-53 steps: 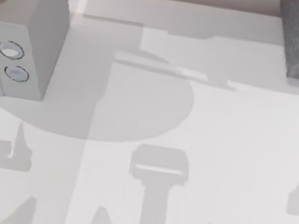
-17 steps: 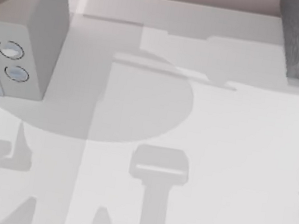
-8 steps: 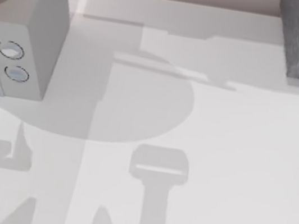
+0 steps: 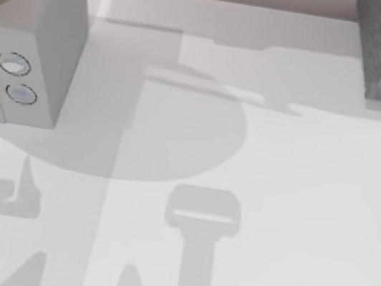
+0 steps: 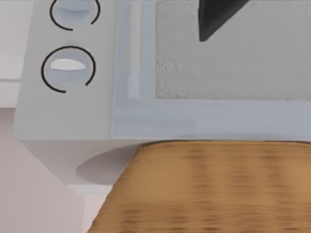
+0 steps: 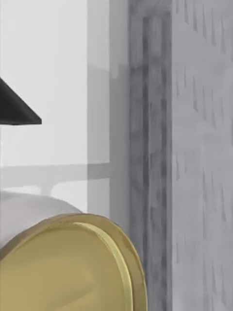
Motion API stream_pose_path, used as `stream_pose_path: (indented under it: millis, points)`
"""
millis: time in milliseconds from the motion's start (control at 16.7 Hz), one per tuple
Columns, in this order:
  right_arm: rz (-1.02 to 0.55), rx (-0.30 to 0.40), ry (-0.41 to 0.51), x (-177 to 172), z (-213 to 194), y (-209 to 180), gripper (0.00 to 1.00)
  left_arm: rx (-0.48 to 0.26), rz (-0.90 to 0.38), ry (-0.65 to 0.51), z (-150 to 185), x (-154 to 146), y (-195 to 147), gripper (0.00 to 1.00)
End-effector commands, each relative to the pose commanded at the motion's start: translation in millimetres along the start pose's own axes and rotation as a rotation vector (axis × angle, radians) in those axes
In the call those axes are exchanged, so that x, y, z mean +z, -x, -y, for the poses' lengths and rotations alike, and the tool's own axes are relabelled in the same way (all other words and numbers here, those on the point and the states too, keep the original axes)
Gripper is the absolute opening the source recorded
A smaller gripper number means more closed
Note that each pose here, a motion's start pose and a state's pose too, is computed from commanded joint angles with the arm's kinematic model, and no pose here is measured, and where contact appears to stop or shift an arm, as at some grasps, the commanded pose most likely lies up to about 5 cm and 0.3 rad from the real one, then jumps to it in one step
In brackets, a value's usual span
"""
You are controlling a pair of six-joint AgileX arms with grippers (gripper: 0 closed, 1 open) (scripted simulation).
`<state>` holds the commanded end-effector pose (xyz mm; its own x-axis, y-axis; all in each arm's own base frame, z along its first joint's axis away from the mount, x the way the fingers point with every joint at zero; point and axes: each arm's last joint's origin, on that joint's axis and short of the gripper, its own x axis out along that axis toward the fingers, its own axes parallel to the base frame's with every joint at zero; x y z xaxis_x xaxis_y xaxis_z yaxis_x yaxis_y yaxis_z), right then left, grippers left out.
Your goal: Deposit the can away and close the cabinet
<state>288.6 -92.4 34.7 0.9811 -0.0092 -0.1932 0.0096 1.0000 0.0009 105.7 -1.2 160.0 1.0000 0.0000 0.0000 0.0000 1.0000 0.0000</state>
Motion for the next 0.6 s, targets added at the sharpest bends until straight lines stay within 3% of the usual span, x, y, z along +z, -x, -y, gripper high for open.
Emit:
stream_pose_path:
  millis: [600]
  points:
    - [0.0,0.0,0.0,0.0,0.0,0.0,0.02,0.0,0.0,0.0,0.0,0.0,0.0,1.0]
